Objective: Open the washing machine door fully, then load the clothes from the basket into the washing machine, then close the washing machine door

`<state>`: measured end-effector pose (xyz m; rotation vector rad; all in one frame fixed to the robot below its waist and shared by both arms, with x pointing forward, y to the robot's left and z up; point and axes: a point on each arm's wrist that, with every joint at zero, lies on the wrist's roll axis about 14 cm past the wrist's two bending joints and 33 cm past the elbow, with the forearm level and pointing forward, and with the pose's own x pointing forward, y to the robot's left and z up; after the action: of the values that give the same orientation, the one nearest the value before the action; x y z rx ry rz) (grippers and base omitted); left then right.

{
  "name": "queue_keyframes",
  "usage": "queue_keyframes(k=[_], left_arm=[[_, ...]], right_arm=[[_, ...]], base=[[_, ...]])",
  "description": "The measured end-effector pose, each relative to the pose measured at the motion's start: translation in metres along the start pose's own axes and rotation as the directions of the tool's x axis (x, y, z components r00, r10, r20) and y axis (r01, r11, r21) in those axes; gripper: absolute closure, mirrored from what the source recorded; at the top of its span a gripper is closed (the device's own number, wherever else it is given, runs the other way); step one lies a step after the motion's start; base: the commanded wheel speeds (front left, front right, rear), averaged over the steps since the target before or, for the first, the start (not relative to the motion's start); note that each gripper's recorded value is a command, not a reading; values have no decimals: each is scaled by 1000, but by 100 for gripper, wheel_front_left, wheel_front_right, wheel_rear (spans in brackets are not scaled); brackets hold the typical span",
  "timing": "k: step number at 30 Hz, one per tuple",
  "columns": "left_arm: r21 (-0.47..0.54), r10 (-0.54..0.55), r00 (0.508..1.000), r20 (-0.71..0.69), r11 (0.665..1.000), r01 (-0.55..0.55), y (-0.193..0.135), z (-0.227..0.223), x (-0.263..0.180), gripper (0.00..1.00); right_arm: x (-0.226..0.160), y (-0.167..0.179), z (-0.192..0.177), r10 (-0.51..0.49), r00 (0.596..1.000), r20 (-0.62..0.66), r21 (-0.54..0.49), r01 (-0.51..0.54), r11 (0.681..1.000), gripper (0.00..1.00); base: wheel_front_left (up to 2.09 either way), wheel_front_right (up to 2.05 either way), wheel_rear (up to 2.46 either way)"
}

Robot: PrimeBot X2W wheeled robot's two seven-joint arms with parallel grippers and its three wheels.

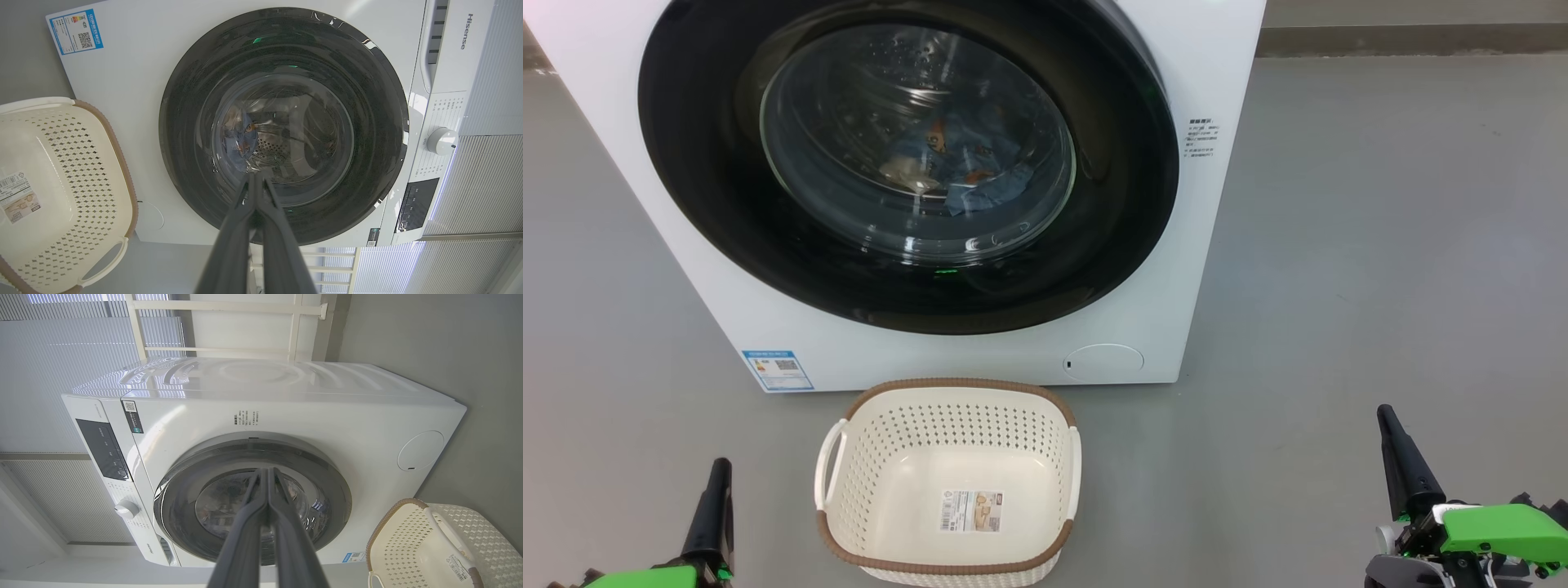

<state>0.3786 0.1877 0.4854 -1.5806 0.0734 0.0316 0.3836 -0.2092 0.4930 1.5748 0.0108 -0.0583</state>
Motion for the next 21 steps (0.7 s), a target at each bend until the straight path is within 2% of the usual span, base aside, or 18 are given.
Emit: queue_keyframes(k=[21], left_arm=[[2, 0, 1000, 2, 1000, 0, 0, 0, 0, 100]], right_arm=[[0, 0, 0, 0, 1000, 2, 1, 0, 1000, 100]], base=[[0, 0, 0]])
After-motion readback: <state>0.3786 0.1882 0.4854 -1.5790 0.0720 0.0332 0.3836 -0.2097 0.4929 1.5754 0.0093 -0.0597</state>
